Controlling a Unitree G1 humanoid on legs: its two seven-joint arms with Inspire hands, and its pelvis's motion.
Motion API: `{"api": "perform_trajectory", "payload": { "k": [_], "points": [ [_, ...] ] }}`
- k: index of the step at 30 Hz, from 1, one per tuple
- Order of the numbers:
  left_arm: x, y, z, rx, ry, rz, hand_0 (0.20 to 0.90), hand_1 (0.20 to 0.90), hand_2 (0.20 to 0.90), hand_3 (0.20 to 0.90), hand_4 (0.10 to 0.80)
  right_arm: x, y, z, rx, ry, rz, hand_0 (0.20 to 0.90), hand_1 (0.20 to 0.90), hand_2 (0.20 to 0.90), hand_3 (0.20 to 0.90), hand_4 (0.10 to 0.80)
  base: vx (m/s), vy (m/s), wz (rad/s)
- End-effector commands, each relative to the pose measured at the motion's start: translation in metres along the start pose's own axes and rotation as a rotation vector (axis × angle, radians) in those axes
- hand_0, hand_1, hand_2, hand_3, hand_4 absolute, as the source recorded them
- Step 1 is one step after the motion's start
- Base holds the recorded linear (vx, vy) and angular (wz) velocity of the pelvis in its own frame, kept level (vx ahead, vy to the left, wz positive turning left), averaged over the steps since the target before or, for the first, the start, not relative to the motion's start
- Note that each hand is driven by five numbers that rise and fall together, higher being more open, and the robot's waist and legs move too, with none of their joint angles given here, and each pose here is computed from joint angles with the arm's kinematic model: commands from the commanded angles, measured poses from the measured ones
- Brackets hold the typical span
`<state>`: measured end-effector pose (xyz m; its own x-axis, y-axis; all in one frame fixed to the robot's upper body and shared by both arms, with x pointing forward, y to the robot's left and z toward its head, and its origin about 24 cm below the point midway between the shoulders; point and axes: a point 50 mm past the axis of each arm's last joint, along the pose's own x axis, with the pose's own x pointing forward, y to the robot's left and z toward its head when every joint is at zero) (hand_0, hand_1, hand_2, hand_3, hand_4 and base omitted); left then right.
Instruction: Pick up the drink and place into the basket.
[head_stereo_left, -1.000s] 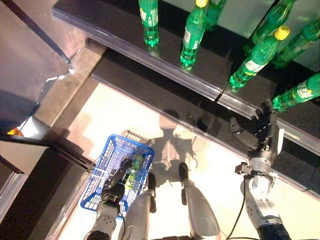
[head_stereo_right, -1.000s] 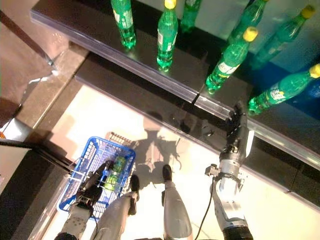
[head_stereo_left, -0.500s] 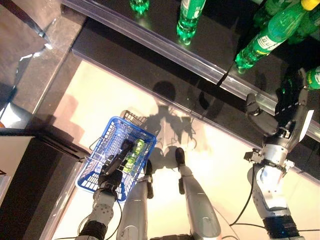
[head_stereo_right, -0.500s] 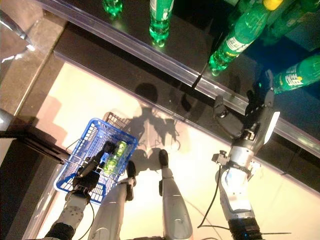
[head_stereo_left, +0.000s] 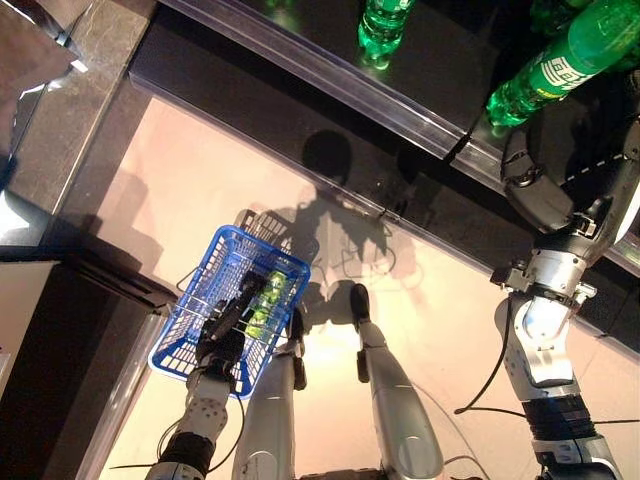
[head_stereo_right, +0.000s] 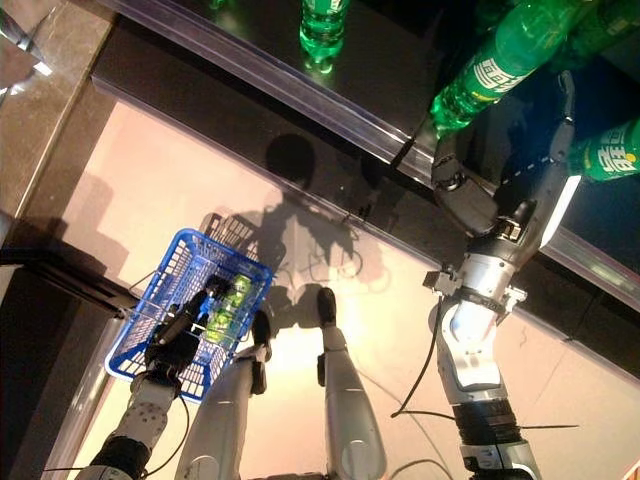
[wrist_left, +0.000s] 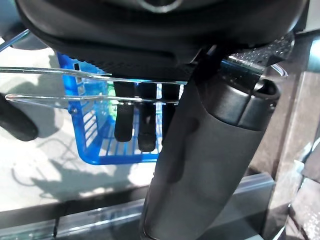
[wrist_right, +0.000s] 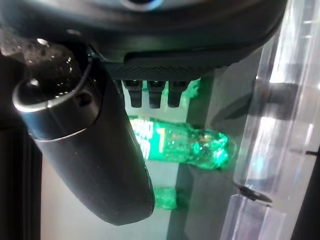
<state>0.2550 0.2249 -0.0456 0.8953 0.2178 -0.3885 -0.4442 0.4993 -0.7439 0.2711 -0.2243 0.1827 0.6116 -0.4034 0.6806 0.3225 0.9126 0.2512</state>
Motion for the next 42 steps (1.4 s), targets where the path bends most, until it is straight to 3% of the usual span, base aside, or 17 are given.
{"api": "perform_trajectory", "payload": {
  "k": [1, 18, 42],
  "points": [
    [-0.001, -0.037, 0.061, 0.007, -0.245, -0.228, 0.300, 0.300, 0.300, 0.200, 0.100, 0.028, -0.003, 0.056, 0.136, -0.275, -0.032, 0.900, 0.900, 0.900, 0.900, 0.800, 0.032, -0.007, 0.00],
    [0.007, -0.041, 0.062, 0.015, -0.208, -0.237, 0.300, 0.300, 0.300, 0.200, 0.100, 0.061, -0.018, 0.046, 0.230, -0.185, -0.122, 0.900, 0.900, 0.900, 0.900, 0.800, 0.009, 0.003, 0.00],
    [0.016, -0.050, 0.069, 0.021, -0.177, -0.261, 0.300, 0.300, 0.300, 0.200, 0.100, 0.108, -0.032, 0.039, 0.037, -0.113, -0.159, 0.900, 0.900, 0.900, 0.900, 0.800, 0.006, 0.004, 0.02]
  ]
}}
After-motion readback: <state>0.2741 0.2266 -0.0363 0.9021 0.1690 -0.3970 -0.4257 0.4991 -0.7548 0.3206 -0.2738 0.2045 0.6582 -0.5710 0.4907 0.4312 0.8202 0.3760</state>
